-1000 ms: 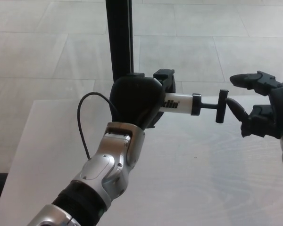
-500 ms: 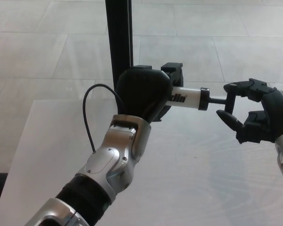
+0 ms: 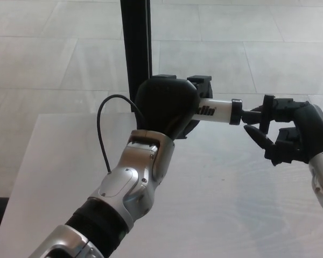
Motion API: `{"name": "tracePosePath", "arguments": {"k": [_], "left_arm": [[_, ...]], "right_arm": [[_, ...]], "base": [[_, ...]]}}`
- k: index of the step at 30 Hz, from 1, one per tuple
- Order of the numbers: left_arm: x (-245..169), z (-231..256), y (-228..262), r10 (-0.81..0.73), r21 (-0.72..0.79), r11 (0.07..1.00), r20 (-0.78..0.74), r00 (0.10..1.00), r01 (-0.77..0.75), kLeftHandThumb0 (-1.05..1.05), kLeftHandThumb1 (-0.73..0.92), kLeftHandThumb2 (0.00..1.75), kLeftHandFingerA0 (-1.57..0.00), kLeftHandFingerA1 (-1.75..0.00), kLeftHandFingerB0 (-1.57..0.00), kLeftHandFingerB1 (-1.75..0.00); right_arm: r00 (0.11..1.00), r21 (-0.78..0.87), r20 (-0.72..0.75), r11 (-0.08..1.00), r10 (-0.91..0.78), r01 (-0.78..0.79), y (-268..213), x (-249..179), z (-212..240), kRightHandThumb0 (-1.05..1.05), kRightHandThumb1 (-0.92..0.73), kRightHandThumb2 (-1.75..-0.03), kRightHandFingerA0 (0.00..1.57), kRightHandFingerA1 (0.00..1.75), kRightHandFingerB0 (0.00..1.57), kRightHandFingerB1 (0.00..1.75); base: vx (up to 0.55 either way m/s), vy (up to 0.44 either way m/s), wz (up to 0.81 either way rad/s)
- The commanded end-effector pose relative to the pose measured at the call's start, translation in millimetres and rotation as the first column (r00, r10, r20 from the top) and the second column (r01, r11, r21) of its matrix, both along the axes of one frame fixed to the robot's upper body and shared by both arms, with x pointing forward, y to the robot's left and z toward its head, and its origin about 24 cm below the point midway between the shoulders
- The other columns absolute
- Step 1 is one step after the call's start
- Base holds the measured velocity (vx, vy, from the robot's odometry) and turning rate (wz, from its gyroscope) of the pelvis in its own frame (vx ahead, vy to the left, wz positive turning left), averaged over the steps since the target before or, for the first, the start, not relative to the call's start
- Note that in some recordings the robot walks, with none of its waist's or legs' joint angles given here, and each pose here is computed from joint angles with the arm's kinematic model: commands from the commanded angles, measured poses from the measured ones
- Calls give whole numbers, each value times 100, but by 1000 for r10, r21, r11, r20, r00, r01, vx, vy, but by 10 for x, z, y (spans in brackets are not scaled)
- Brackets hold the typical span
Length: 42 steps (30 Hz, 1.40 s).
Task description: The robot uses its left hand to lift the air pump kept on the middle of the desk and use the right hand to pull out the handle
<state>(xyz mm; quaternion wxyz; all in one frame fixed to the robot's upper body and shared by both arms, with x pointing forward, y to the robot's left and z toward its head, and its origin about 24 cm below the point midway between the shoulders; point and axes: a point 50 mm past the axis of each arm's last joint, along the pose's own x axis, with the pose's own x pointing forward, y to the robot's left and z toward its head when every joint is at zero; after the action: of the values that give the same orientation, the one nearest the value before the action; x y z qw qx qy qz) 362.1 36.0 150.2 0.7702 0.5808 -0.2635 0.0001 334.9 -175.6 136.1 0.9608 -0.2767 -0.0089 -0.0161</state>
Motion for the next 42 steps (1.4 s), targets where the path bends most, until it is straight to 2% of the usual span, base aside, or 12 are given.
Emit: {"name": "tracePosePath", "arguments": {"k": [1,3,8,12,13,15,17,18,23,26,29,42], "left_arm": [[10,24,20,-1,-2,1000,18,1000,1,-21,66,63,-74,-160,-75,-111],[9,4,28,1,1,1000,20,1000,-1,-19,65,64,-77,-162,-72,-127],[4,-37,49,-3,17,1000,27,1000,2,-19,65,67,-73,-166,-68,-138],[14,-38,85,-1,27,1000,40,999,0,-22,68,65,-79,-169,-68,-133],[14,-42,89,1,27,1000,42,999,-2,-20,66,71,-76,-160,-75,-112],[9,-45,97,4,27,1000,39,999,-5,-20,64,70,-80,-156,-80,-110],[10,-57,106,8,23,1000,28,1000,-9,-24,70,61,-78,-173,-66,-135],[10,-61,109,7,21,1000,28,1000,-8,-18,67,70,-79,-161,-69,-133],[3,-66,119,3,10,1000,45,999,-4,-24,66,69,-88,-171,-71,-127],[0,-71,126,-3,12,1000,51,999,3,-17,66,70,-82,-164,-70,-130],[1,-84,149,4,2,1000,58,998,-4,-12,65,73,-83,-175,-61,-148],[-5,-115,192,10,-7,1000,75,997,-10,-10,63,78,-86,-175,-62,-148]], "right_arm": [[999,-42,48,999,-1,3,-55,29,101,-16,-61,-97,99,160,93,105],[999,-40,53,999,-2,4,-65,31,117,-15,-59,-102,98,155,89,112],[997,-33,83,999,-4,7,-77,25,131,-14,-55,-105,93,148,88,120],[996,-56,90,998,-2,7,-72,38,154,-21,-51,-108,98,146,91,120],[996,-60,91,998,-1,6,-71,37,154,-17,-54,-107,95,151,88,120],[995,-77,96,997,-5,12,-67,37,151,-23,-50,-109,101,146,92,120],[996,-77,85,997,-11,17,-63,35,145,-19,-51,-108,99,152,89,122],[996,-77,86,997,-16,22,-58,35,144,-19,-51,-107,100,153,90,121],[996,-84,84,996,-27,34,-52,33,149,-19,-52,-106,99,154,90,119],[996,-92,83,995,-32,40,-60,33,154,-18,-53,-104,99,153,91,117],[995,-110,100,993,-27,38,-76,38,159,-16,-52,-105,99,160,85,136],[990,-149,110,983,-90,106,-190,41,209,-22,-44,-112,94,171,83,153]], "base": [[0,0,0],[0,0,0],[0,0,0],[0,0,0],[0,0,0],[0,0,0],[0,0,0],[0,0,0],[0,0,0],[0,0,0],[0,0,0],[0,0,0]]}}
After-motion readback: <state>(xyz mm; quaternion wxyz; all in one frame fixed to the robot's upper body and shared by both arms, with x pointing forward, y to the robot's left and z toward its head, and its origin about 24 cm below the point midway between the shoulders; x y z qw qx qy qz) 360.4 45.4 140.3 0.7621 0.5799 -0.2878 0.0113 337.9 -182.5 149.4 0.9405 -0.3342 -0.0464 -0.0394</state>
